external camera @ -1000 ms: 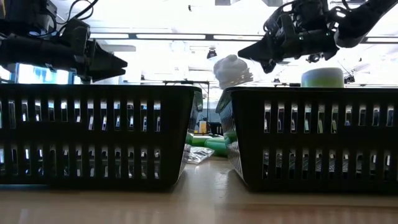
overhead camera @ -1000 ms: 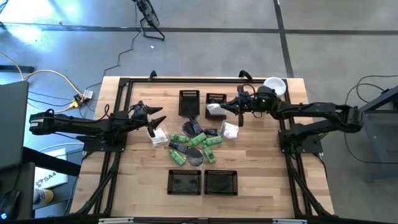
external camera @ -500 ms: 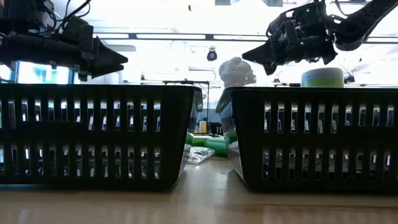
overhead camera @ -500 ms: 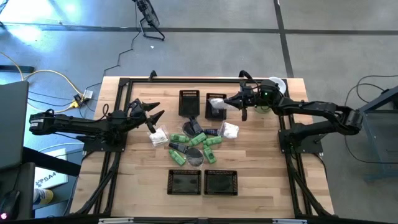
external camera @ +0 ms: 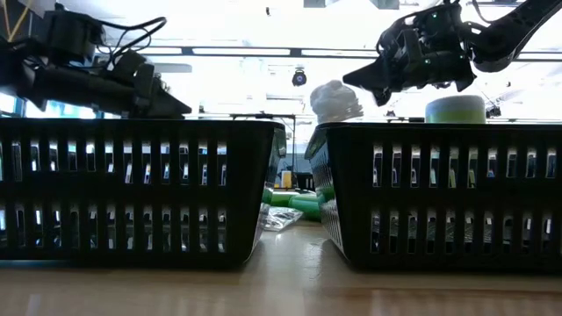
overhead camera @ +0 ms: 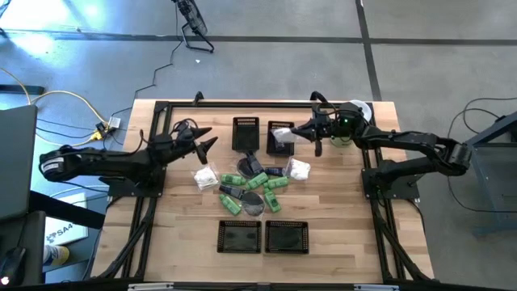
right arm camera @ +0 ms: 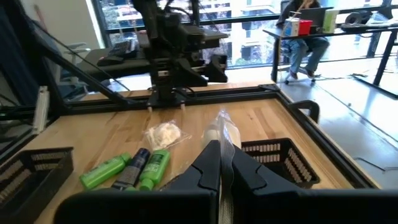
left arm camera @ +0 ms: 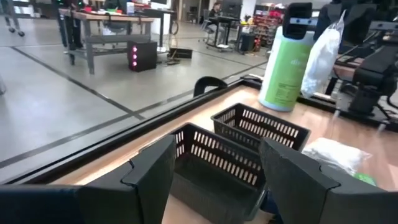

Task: Pick & Place Travel size toiletries
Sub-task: Put the cotton pack into the top left black bin

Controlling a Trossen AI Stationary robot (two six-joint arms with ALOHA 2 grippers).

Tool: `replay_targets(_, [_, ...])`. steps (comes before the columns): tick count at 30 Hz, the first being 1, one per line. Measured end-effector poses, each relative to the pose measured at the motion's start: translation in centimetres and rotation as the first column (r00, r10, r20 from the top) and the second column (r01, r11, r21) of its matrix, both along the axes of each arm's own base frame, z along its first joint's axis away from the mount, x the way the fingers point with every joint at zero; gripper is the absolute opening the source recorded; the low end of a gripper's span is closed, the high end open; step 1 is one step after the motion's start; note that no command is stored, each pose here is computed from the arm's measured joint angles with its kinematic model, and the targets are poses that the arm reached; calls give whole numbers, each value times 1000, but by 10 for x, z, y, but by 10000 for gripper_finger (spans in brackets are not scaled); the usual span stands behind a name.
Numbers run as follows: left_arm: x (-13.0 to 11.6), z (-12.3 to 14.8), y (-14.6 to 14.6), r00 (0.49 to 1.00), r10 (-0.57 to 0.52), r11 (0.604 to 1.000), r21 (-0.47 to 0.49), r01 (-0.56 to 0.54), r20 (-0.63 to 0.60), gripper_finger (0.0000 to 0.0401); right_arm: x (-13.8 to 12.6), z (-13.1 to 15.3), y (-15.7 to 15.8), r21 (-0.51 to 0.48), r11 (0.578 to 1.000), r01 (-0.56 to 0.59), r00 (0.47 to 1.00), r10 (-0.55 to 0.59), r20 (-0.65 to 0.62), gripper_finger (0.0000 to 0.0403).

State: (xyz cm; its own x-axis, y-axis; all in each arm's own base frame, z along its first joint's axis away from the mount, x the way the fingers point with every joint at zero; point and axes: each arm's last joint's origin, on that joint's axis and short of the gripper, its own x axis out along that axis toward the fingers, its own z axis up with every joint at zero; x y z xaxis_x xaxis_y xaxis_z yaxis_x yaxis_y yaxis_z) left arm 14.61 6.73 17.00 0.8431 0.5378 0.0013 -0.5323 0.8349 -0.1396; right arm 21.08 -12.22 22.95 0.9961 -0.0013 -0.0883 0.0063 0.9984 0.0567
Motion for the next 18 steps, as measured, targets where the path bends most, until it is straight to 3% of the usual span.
replay_targets(15, [-7,3,19,998,48,999,16,-48,39,230,0,2,-1,-18,1000,14,1000,-14,22,2])
replay_targets(18, [-9,6,21,998,5,999,41,-7,57,230,0,3,-1,-22,999,40,999,-39,24,2])
